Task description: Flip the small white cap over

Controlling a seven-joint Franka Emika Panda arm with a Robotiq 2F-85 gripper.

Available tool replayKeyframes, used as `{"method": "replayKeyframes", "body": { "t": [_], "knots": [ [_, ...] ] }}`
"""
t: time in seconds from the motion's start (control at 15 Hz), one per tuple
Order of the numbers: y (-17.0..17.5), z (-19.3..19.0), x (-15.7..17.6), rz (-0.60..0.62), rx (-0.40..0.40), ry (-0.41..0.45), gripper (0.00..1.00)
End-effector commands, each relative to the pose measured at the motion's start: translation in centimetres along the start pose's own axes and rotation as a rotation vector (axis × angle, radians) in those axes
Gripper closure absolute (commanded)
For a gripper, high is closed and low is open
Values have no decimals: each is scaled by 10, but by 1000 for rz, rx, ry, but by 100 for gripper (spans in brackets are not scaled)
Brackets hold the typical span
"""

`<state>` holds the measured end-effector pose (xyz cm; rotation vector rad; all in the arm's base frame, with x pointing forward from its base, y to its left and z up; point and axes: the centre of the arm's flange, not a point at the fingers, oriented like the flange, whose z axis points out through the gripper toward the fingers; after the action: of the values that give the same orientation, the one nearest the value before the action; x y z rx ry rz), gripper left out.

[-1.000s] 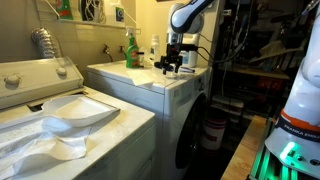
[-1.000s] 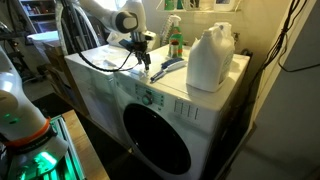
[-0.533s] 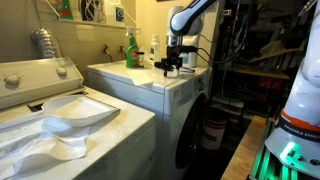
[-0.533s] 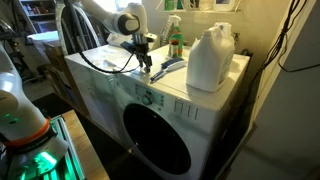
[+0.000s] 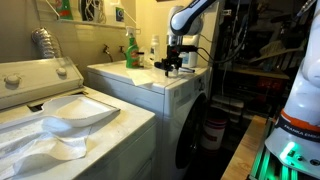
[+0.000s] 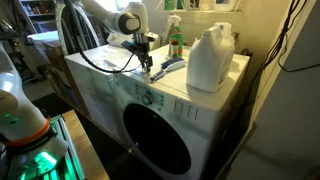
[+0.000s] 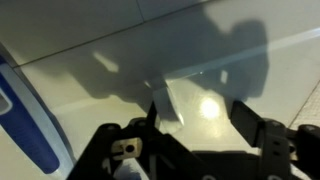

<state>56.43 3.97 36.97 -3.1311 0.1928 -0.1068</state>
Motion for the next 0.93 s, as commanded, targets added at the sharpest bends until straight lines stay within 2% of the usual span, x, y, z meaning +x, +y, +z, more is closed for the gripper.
{"method": "replayKeyframes", "body": {
  "t": [0.0, 0.33, 0.47, 0.53, 0.6, 0.87],
  "knots": [
    [3, 4, -4, 2, 1, -19, 58],
    [4, -5, -6, 9, 7, -11, 94],
    [4, -6, -6, 10, 8, -11, 98],
    [3, -7, -7, 12, 11, -8, 94],
    [3, -8, -7, 13, 18, -6, 94],
    [-2, -11, -7, 36, 107, 2, 94]
  ]
}}
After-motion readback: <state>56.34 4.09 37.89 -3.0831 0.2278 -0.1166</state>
